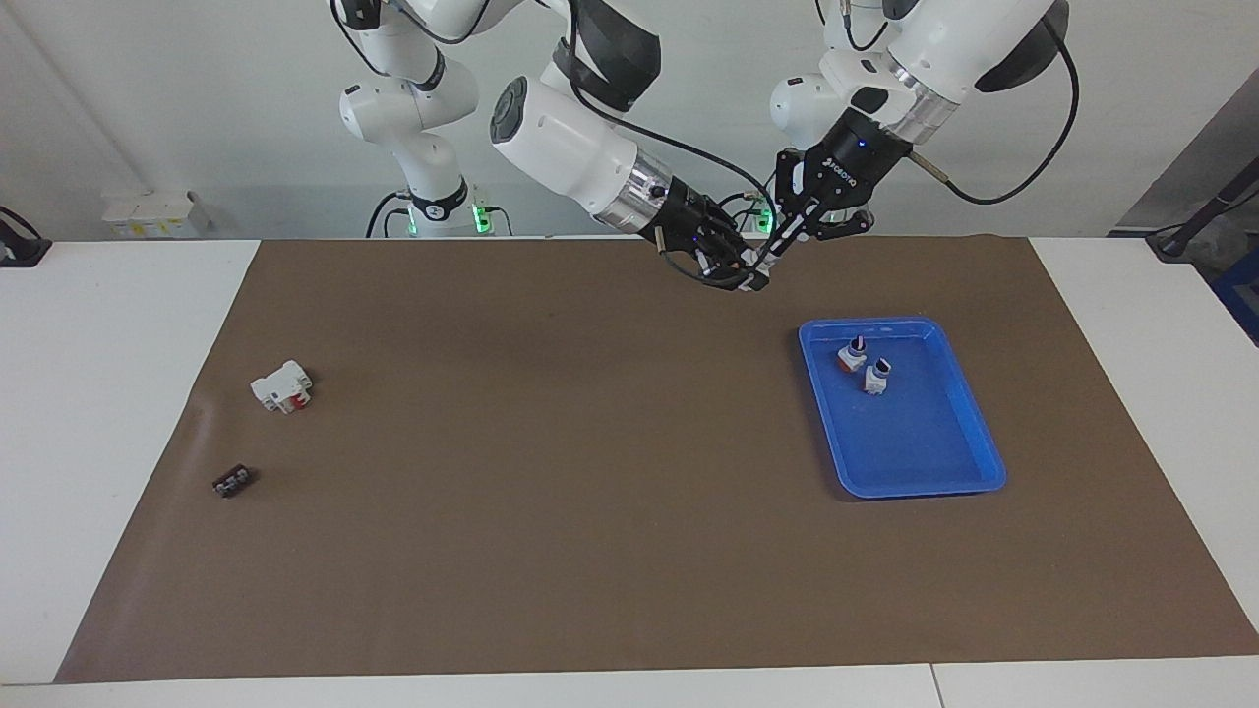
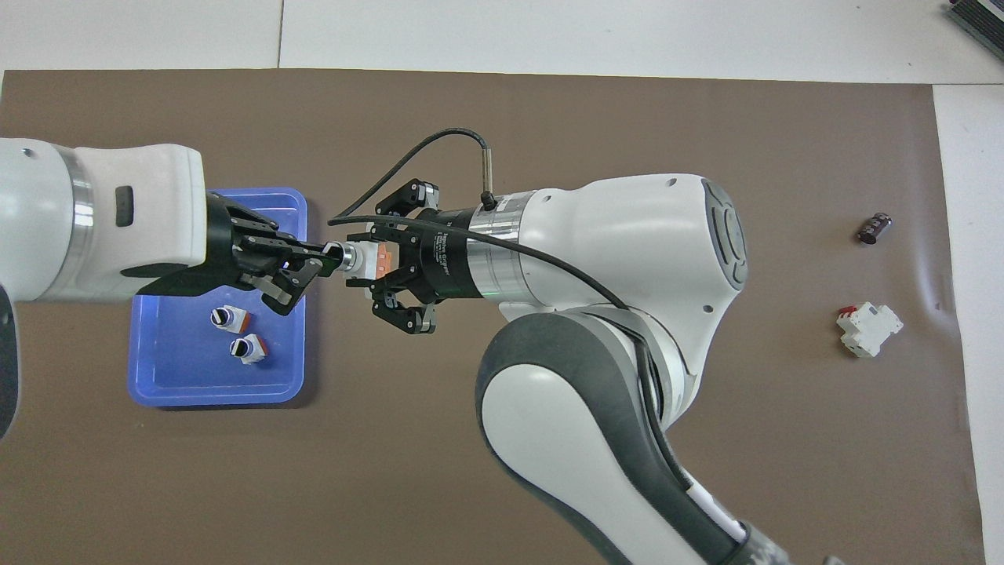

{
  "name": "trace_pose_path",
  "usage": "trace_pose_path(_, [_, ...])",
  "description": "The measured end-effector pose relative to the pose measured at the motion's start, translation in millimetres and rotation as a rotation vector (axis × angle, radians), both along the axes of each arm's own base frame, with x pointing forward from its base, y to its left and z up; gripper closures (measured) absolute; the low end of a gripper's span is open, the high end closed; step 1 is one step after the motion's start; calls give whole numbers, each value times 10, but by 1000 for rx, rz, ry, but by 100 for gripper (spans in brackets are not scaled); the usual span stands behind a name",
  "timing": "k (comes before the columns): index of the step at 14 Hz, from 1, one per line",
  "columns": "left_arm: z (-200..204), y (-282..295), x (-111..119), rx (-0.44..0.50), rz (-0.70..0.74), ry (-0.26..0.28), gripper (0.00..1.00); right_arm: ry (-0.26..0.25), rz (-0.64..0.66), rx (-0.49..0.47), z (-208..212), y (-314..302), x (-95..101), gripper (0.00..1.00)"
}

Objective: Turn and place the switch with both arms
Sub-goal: 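Open the right gripper and withdraw it while the left gripper holds the switch, then lower the switch into the blue tray with the left gripper and release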

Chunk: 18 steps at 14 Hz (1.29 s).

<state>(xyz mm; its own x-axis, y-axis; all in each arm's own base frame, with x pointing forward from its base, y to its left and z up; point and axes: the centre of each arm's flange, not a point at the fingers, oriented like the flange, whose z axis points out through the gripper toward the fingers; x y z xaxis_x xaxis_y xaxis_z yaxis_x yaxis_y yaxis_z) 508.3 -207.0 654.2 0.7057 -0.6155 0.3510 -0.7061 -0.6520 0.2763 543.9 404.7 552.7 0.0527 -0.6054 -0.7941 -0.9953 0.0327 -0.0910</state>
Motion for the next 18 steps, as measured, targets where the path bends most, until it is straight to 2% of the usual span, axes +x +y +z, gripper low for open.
trace_pose_path(1, [4,2,-2,1,0,-1,91,-1,0,1,6,2,-2,58])
trace_pose_path(2, [-37,65,22,35,8,-7,91,-8,0,5,65,-14,-6,51])
trace_pose_path(6, [-171,321,139,69,35,-8,91,-47,11,16,404,-107,-109,7])
trace_pose_path(7, [-173,326,149,70,36,-16,91,-55,18,3,424,-123,-124,2])
trace_pose_path(9, [-210,344,177,75,20,-43,91,-95,57,-81,433,-201,-160,0])
trace_pose_path(12, [-437,519,222,133,-22,-78,91,-218,186,-297,485,-630,-181,1])
trace_pose_path(14, [-584,695,229,227,-63,-115,91,-327,344,-443,433,-1102,-76,1])
trace_pose_path(16, [-743,924,238,272,-84,-130,91,-426,551,-598,313,-1561,48,1])
trace_pose_path(18, [-1006,1224,272,306,-104,-140,91,-494,767,-734,193,-2024,166,1])
